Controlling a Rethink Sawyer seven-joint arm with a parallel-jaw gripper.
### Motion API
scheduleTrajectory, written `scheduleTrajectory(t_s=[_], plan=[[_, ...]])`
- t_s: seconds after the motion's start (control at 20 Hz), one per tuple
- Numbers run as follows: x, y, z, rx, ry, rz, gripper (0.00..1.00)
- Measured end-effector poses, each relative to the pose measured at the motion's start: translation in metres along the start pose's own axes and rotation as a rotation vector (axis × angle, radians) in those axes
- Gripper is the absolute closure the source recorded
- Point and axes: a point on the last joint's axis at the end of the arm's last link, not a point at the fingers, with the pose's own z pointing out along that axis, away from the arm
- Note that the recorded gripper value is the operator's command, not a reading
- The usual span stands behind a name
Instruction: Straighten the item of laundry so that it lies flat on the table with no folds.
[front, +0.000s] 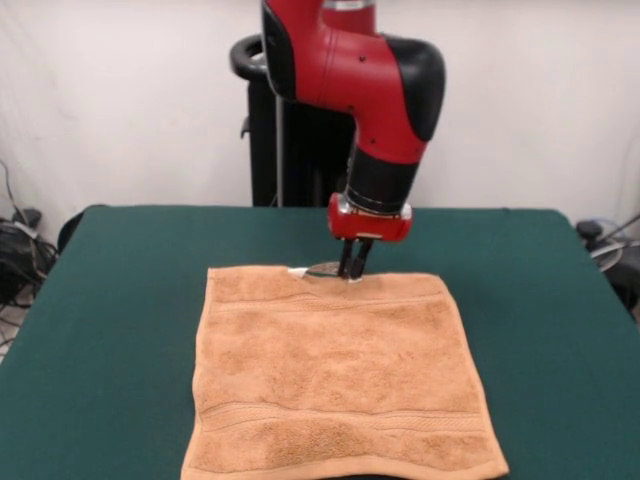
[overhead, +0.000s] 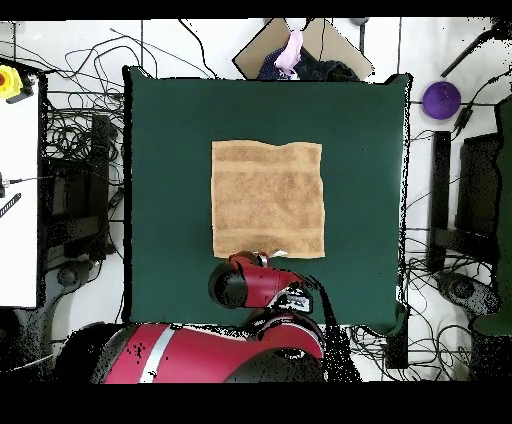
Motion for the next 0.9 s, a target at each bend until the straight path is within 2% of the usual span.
scheduleTrajectory(t_s=[0.2, 0.6, 0.9], plan=[[0.002, 0.000, 0.000, 0.001, -0.012, 0.002, 1.00], [0.024, 0.000, -0.001, 0.003, -0.048, 0.023, 1.00], [0.038, 0.002, -0.002, 0.000, -0.049, 0.032, 1.00]])
